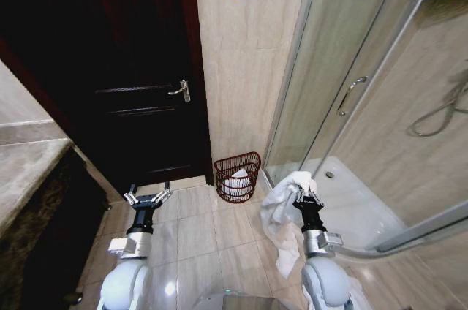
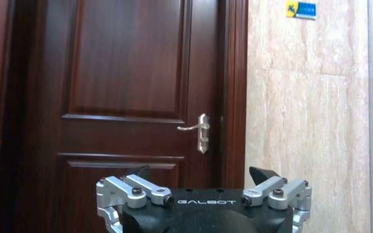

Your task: Discard the used towel into the hamper.

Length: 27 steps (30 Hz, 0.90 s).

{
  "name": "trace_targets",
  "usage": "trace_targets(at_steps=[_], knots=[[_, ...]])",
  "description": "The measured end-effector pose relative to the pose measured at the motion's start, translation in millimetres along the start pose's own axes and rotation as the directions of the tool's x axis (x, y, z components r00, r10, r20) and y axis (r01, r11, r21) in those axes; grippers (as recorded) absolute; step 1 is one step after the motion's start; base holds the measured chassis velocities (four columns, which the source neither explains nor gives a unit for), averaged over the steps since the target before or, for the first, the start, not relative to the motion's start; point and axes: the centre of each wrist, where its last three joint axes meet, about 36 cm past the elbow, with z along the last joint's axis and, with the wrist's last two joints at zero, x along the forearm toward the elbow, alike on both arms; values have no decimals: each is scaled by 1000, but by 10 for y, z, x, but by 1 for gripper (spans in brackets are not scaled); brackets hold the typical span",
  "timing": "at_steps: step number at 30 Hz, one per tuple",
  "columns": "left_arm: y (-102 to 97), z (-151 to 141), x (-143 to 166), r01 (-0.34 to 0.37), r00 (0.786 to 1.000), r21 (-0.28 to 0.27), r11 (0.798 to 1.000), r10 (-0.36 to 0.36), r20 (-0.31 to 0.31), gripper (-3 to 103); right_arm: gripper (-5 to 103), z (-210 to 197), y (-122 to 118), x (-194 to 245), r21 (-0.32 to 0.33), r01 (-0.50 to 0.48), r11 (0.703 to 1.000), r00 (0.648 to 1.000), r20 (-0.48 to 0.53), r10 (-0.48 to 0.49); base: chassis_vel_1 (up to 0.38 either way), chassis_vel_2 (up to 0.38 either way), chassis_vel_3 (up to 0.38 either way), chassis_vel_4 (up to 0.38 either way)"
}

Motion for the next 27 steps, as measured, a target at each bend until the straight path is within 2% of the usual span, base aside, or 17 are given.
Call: trace_targets(at_steps=[9, 18, 27], knots=[[-41, -46, 10, -10, 1000, 4, 1000, 10, -28, 100, 5, 12, -3, -18, 1, 1, 1000, 1000, 0, -1, -129, 125, 127, -132], [-115, -10, -6, -10, 1000, 1, 1000, 10, -11, 100, 5, 18, -2, -22, -2, 1, 1000, 1000, 4, -1, -84, 152, 141, -80], [-191, -51, 27, -19, 1000, 0, 1000, 19, -17, 100, 5, -183, -53, -76, -20, 11, 1000, 999, 53, -10, -15, 21, 22, -12]])
